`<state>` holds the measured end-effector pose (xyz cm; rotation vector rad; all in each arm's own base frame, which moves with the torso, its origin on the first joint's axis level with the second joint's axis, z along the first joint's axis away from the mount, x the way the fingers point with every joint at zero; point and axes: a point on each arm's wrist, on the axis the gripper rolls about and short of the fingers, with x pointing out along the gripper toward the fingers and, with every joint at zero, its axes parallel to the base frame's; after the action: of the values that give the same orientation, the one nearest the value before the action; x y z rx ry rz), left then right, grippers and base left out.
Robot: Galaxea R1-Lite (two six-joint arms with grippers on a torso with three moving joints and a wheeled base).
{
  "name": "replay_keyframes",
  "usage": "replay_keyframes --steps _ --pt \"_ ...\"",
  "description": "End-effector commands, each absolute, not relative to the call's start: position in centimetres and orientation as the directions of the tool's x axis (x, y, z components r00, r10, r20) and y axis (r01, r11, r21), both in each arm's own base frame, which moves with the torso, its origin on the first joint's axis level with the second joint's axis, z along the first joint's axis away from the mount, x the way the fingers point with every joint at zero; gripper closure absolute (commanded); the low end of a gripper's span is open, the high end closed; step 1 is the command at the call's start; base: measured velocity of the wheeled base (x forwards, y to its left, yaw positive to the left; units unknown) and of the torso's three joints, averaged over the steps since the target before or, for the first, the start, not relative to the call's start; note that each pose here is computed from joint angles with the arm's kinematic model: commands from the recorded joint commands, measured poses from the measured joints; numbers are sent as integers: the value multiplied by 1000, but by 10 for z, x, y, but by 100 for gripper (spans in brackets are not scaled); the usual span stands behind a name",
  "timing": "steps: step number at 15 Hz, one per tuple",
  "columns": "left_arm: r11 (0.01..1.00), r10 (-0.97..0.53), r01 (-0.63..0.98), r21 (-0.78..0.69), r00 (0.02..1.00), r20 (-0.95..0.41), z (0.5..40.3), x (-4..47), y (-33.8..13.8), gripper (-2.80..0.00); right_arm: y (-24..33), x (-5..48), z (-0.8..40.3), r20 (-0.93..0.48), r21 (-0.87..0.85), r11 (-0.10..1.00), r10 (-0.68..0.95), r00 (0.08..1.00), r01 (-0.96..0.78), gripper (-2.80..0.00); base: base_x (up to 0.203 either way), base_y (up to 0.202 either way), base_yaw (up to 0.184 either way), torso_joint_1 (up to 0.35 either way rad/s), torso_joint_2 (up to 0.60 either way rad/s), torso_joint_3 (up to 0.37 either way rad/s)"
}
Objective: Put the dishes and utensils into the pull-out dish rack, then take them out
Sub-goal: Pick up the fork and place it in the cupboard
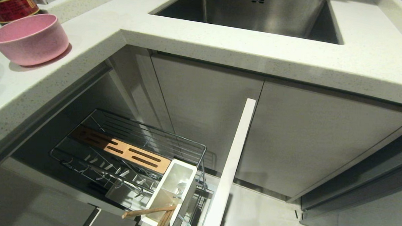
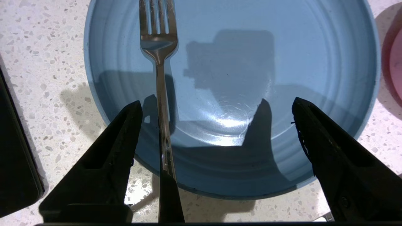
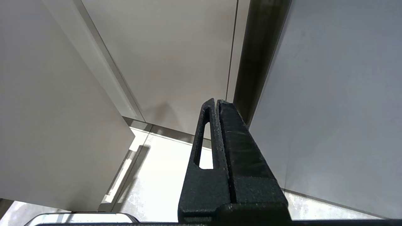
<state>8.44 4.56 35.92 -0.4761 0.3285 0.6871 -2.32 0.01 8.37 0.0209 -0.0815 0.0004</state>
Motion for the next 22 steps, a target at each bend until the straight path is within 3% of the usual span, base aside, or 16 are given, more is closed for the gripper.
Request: replay_keyframes --steps 1,7,22 --pt "669 524 -676 -308 723 -450 358 86 47 -280 0 -21 77 57 21 1000 0 998 -1 0 0 0 0 0 0 0" --pt "698 475 -632 -337 760 -443 359 95 50 -280 0 -21 77 57 21 1000 0 998 -1 0 0 0 0 0 0 0" --pt "703 475 -647 -295 736 -481 355 111 59 -280 0 -21 77 57 21 1000 0 998 -1 0 0 0 0 0 0 0"
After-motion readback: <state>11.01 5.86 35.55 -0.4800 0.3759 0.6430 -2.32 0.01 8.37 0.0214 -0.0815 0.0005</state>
